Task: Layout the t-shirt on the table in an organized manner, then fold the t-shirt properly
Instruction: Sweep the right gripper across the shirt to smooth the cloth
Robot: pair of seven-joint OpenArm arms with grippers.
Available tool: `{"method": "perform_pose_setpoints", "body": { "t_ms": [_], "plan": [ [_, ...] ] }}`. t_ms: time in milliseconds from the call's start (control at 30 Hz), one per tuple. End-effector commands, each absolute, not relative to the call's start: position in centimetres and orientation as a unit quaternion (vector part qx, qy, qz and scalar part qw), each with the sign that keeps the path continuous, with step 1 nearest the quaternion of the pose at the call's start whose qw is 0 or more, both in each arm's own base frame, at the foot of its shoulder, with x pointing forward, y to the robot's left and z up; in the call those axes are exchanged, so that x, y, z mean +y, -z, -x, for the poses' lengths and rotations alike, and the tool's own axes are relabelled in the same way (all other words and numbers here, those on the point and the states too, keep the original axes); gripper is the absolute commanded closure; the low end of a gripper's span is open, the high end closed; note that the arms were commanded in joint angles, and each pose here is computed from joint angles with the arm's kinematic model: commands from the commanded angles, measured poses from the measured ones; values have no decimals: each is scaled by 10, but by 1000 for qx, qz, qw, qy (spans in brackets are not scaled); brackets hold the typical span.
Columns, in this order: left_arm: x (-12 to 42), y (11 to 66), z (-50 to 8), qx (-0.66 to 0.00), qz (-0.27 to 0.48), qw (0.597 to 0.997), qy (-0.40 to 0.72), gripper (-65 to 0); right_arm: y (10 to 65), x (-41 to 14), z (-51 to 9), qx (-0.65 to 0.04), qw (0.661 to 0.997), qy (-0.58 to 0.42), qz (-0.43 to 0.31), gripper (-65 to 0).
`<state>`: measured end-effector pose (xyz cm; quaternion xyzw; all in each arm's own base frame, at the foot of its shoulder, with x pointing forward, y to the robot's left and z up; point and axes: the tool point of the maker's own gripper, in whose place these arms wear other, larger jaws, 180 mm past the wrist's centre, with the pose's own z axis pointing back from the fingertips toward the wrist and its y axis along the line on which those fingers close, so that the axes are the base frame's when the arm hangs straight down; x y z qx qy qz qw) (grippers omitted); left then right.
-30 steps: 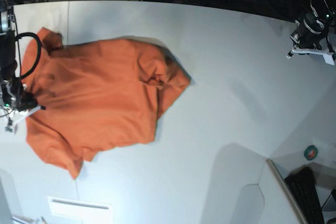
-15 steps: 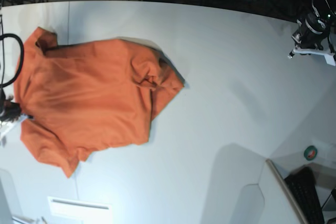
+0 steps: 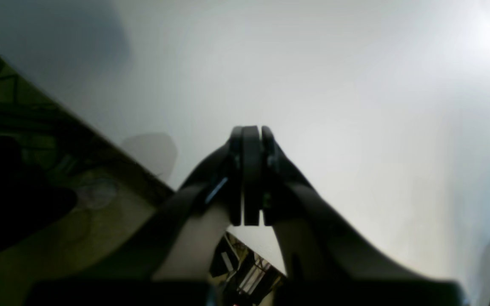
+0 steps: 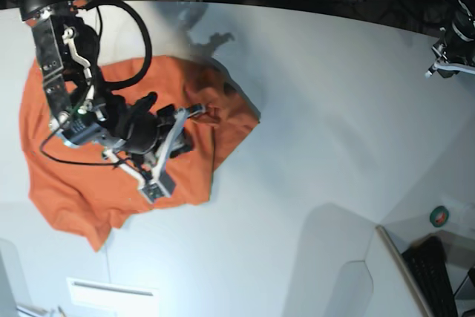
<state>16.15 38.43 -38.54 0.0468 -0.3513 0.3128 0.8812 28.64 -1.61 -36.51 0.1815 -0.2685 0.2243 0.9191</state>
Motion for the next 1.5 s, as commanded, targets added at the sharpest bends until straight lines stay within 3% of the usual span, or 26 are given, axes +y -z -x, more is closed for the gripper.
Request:
{"method": "perform_pose_setpoints", "body": {
  "t_ms": [0, 67, 100, 400, 667, 733, 867, 1000, 1100, 1333, 1467],
  "plan": [
    [390, 373, -168, -372, -53, 877, -301, 0, 353, -7, -298, -291, 908, -242, -180, -302],
    [390, 375, -164, -368, -54, 878, -301, 0, 363, 11, -290, -273, 903, -276, -185, -419],
    [390, 375, -164, -368, -54, 878, -301, 0, 366, 16, -289, -273, 900, -282, -187, -444],
    [389, 379, -160, -361, -54, 881, -301, 0, 408, 15, -302, -258, 913, -253, -188, -375],
    [389, 379, -160, -361, -54, 881, -302, 0, 421, 10, -296, -244, 920, -245, -186, -366],
    [389, 379, -160, -361, -54, 881, -302, 0, 423, 11, -294, -243, 920, -244, -187, -336],
    [389, 379, -160, -361, -54, 881, -302, 0, 425, 10, -292, -239, 921, -245, -186, -191],
    [389, 379, -160, -361, -54, 881, -302, 0, 429, 10, -285, -234, 922, -243, -189, -137],
    [389, 379, -160, -361, -54, 881, -302, 0, 430, 10, -284, -233, 923, -239, -191, -15],
    [390, 378, -159, -362, -55, 880, -302, 0, 431, 12, -276, -230, 924, -235, -197, 0],
    [390, 378, -159, -362, -55, 880, -302, 0, 410, 32, -260, -252, 908, -249, -225, 0]
  ]
}}
